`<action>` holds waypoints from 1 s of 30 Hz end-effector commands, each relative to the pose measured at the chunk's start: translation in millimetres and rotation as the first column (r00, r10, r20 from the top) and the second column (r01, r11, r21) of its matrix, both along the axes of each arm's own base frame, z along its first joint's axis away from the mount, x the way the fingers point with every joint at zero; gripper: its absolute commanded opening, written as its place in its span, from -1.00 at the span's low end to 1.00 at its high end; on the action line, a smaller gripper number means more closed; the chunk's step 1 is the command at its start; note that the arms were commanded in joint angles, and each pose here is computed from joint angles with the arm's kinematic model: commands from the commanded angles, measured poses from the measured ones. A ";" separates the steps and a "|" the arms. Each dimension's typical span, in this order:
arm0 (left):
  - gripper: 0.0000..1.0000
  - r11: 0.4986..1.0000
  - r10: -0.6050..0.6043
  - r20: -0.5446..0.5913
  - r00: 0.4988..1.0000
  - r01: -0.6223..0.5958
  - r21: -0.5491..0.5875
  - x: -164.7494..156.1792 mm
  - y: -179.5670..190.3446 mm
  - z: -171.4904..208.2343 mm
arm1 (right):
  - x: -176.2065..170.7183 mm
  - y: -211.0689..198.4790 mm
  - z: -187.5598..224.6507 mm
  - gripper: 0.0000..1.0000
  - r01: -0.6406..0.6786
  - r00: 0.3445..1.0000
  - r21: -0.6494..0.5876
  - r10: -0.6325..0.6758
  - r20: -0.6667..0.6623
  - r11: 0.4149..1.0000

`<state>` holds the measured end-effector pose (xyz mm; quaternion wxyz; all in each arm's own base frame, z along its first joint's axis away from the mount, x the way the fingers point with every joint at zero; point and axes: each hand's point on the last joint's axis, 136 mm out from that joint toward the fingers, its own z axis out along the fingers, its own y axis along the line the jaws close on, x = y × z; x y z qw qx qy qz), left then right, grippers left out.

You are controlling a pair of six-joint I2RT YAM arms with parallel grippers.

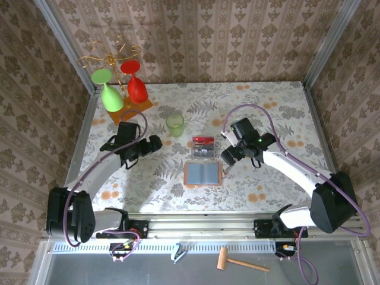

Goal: Take the credit cards out of the card holder

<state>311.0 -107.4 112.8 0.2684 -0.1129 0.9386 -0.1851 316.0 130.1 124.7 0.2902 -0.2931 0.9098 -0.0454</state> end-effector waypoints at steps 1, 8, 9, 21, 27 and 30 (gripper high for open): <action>1.00 0.984 0.066 0.058 0.996 -0.075 0.162 2.8 38.1 1.6 | 26.6 -21.9 8.7 1.00 0.177 0.971 0.050 -0.183 0.155 0.983; 1.00 0.912 0.112 0.229 0.967 -0.191 0.362 15.0 93.5 18.2 | 40.8 -66.2 -12.0 1.00 0.338 0.902 0.080 -0.347 0.258 0.938; 1.00 0.893 0.102 0.262 0.960 -0.204 0.401 16.5 100.7 19.8 | 43.0 -73.2 -13.9 1.00 0.364 0.885 0.103 -0.378 0.271 0.926; 1.00 0.826 -0.039 0.562 0.826 -0.289 0.483 36.4 118.7 28.4 | 63.7 -127.4 -12.4 1.00 0.484 0.709 0.342 -0.590 0.387 0.806; 1.00 0.854 -0.058 0.620 0.782 -0.283 0.437 52.0 115.9 15.6 | 74.2 -126.4 -1.7 1.00 0.425 0.681 0.403 -0.579 0.448 0.811; 1.00 0.859 -0.101 0.599 0.794 -0.235 0.456 64.9 111.3 10.2 | 76.3 -130.1 3.8 1.00 0.417 0.663 0.402 -0.575 0.478 0.815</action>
